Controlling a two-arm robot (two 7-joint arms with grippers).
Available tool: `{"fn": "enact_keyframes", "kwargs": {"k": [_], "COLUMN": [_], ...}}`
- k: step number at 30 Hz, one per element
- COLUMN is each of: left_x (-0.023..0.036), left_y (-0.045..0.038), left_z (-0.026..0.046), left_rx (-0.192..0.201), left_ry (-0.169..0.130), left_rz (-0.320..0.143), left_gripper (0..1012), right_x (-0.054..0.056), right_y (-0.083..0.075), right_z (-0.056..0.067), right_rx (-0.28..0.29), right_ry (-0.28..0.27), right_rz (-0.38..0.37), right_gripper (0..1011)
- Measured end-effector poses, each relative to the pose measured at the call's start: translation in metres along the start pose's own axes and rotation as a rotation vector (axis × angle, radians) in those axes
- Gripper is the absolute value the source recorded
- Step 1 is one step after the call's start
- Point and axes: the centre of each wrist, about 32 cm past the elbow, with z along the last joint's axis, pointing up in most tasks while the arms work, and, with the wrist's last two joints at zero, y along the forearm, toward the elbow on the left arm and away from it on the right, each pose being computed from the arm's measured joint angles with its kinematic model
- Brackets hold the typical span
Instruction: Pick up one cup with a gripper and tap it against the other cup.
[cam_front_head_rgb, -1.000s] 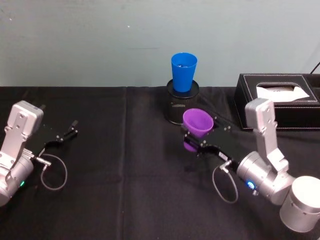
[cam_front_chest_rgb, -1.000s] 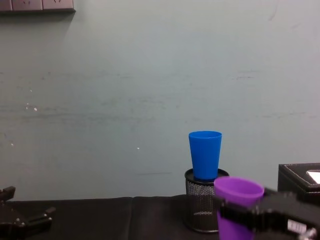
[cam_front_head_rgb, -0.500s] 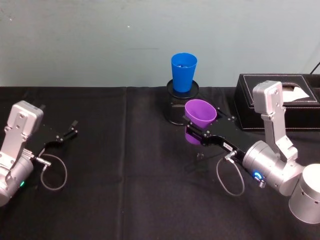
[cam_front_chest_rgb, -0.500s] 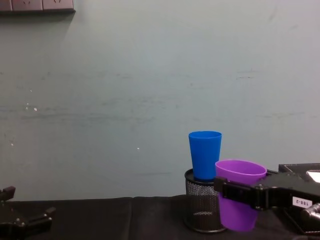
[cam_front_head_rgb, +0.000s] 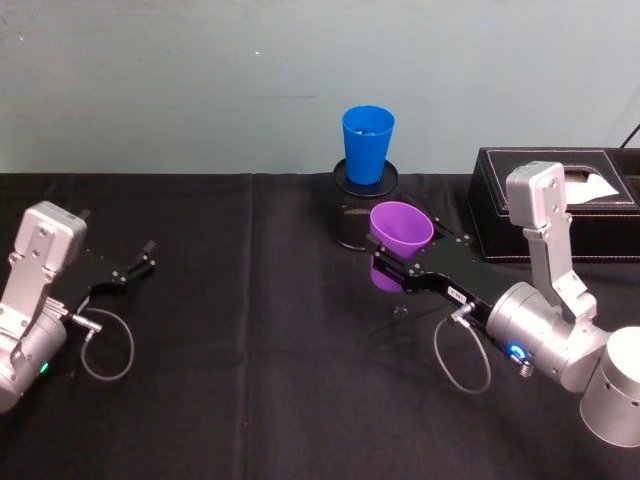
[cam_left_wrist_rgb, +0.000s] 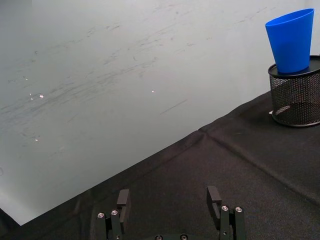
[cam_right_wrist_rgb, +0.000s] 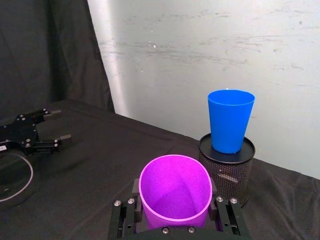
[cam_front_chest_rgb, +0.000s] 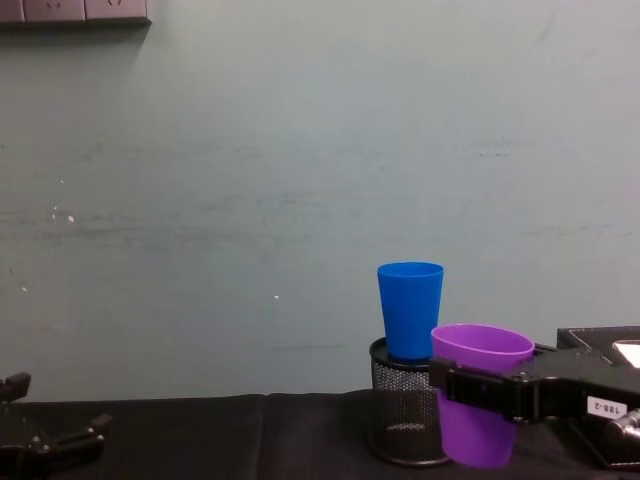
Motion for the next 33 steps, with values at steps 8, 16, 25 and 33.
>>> {"fn": "enact_keyframes", "kwargs": {"k": [8,16,25,33], "left_x": [0.0000,0.0000,0.0000,0.0000], "left_y": [0.0000,0.0000,0.0000,0.0000], "left_z": [0.0000,0.0000,0.0000,0.0000], "left_rx": [0.000,0.000,0.000,0.000], "left_ry": [0.000,0.000,0.000,0.000], "left_rz": [0.000,0.000,0.000,0.000], "left_gripper": [1000,1000,1000,1000], "right_x": [0.0000,-0.0001,-0.0002,-0.0002], "right_y": [0.0002,0.0003,0.0004,0.0003], "right_z": [0.0002,0.0005,0.0007,0.0007], "right_rx": [0.001,0.001,0.001,0.001], "right_ry": [0.000,0.000,-0.001,-0.002], "right_rz": [0.000,0.000,0.000,-0.001], "right_gripper": [718,718,718,718]}}
